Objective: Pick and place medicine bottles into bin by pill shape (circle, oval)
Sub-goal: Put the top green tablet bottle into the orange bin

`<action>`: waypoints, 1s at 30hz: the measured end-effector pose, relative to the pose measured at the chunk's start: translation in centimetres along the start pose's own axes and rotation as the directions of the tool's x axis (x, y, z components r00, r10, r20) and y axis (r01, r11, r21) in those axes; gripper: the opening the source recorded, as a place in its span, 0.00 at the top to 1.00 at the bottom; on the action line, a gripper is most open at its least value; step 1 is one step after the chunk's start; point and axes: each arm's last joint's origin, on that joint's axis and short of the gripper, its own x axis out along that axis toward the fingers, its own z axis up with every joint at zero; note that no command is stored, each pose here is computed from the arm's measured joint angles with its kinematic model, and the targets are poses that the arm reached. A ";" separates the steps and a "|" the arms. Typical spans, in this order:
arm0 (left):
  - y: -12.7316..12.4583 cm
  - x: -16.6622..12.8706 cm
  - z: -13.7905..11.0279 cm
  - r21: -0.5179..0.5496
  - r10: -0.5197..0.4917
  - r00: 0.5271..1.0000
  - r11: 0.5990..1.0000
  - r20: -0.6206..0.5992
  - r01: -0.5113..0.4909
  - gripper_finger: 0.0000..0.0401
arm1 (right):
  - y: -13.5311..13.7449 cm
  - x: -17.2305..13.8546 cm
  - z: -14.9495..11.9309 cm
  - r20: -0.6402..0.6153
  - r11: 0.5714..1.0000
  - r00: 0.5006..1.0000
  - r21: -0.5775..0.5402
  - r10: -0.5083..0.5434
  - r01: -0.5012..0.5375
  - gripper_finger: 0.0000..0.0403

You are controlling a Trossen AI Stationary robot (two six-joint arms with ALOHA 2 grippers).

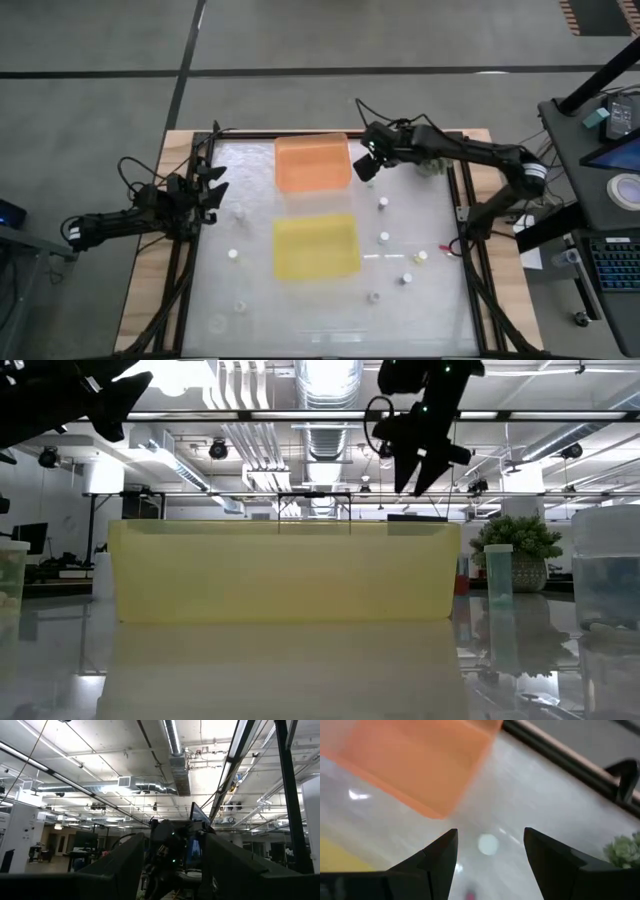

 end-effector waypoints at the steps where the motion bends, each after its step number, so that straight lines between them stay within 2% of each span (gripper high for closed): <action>1: 0.0 0.0 0.0 0.000 0.000 1.000 1.000 0.000 0.000 0.51 | -0.1 0.5 0.1 -0.023 1.000 1.000 0.001 -0.016 0.016 0.46; 9: 0.0 0.0 0.0 0.000 0.000 1.000 1.000 0.000 0.000 0.51 | -0.5 3.8 -0.1 -0.148 0.996 0.985 -0.016 -0.093 0.092 0.46; 16: 0.0 0.0 0.0 0.000 0.000 1.000 1.000 -0.001 0.000 0.51 | 0.1 6.2 -0.4 -0.230 0.995 0.969 -0.063 -0.087 0.074 0.46; 30: 0.0 0.0 0.0 0.000 0.000 1.000 1.000 -0.002 0.000 0.51 | 0.4 8.7 -0.8 -0.290 0.991 0.950 -0.094 -0.114 0.090 0.46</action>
